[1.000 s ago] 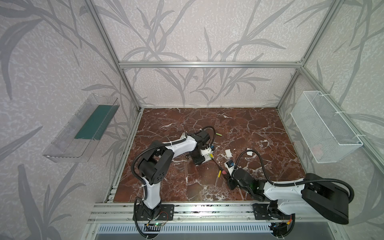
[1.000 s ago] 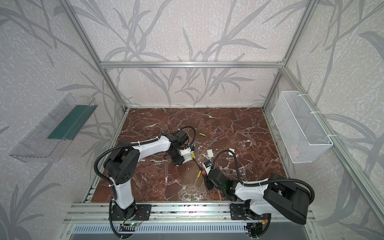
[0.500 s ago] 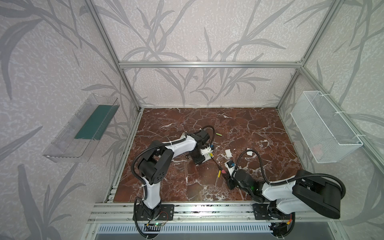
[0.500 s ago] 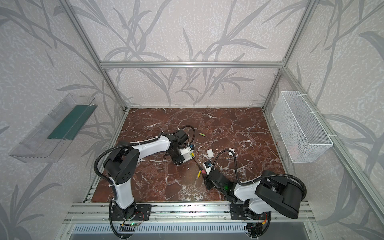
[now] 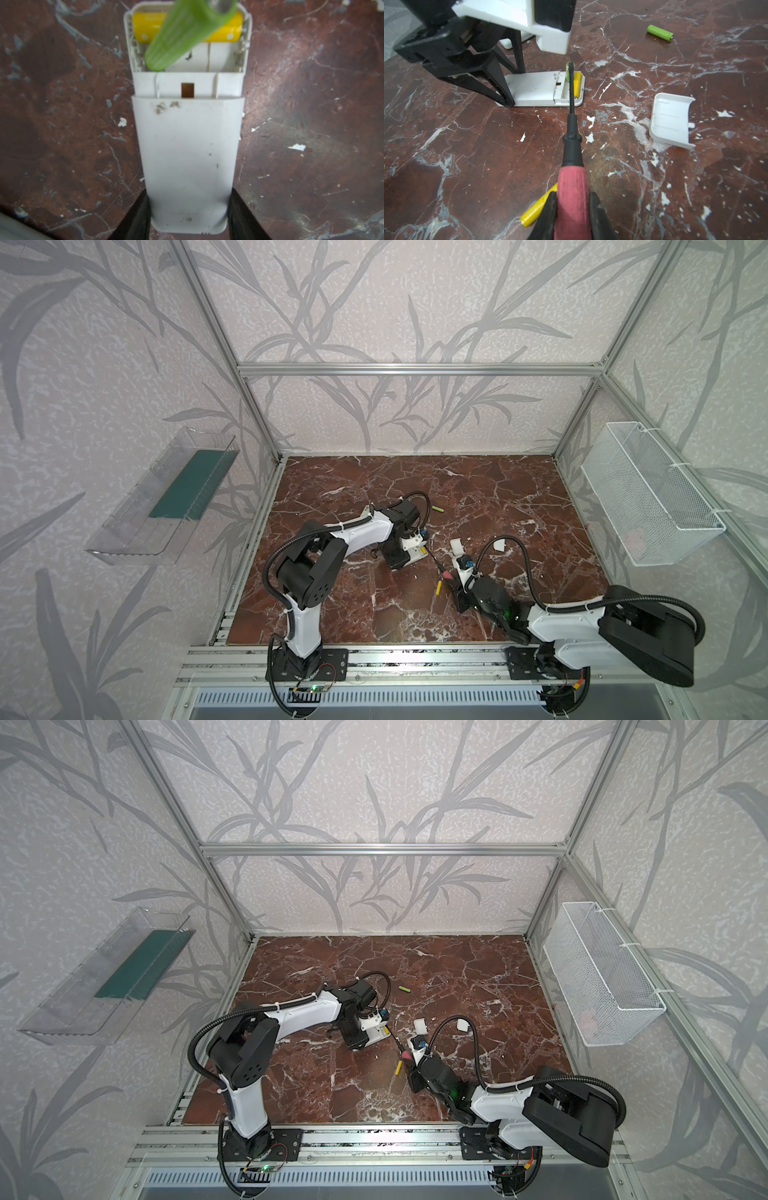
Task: Unload the batteries from the remote control
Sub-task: 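Lever the green battery up and out with the right gripper's screwdriver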
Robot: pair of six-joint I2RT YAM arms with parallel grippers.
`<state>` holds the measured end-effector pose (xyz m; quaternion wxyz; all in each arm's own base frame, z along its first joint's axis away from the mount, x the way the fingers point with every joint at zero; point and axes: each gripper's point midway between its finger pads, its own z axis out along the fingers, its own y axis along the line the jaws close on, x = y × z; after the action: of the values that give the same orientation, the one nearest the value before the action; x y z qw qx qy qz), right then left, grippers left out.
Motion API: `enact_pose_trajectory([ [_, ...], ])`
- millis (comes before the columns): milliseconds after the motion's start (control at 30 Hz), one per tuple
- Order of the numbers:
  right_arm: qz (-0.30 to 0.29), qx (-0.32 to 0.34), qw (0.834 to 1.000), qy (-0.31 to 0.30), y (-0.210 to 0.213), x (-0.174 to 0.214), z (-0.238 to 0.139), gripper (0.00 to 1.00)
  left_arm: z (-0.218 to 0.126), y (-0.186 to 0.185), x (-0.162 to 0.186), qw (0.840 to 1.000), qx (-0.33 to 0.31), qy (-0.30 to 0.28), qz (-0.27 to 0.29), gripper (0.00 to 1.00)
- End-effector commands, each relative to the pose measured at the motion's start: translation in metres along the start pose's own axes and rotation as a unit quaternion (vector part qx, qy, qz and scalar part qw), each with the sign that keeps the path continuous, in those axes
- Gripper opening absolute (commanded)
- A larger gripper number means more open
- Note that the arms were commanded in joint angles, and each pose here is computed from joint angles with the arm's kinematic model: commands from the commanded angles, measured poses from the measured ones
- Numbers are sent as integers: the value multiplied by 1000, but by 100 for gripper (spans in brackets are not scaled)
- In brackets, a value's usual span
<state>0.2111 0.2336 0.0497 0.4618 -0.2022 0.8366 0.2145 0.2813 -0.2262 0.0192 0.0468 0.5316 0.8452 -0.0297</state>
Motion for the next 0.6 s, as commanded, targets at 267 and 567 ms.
enact_pose_trajectory([
  [267,8,48,999,9,-17,3,0,0,23,-35,16,996,71,36,29,11],
  [567,10,57,998,14,-20,5,-1,0,22,-33,16,997,67,37,28,11],
])
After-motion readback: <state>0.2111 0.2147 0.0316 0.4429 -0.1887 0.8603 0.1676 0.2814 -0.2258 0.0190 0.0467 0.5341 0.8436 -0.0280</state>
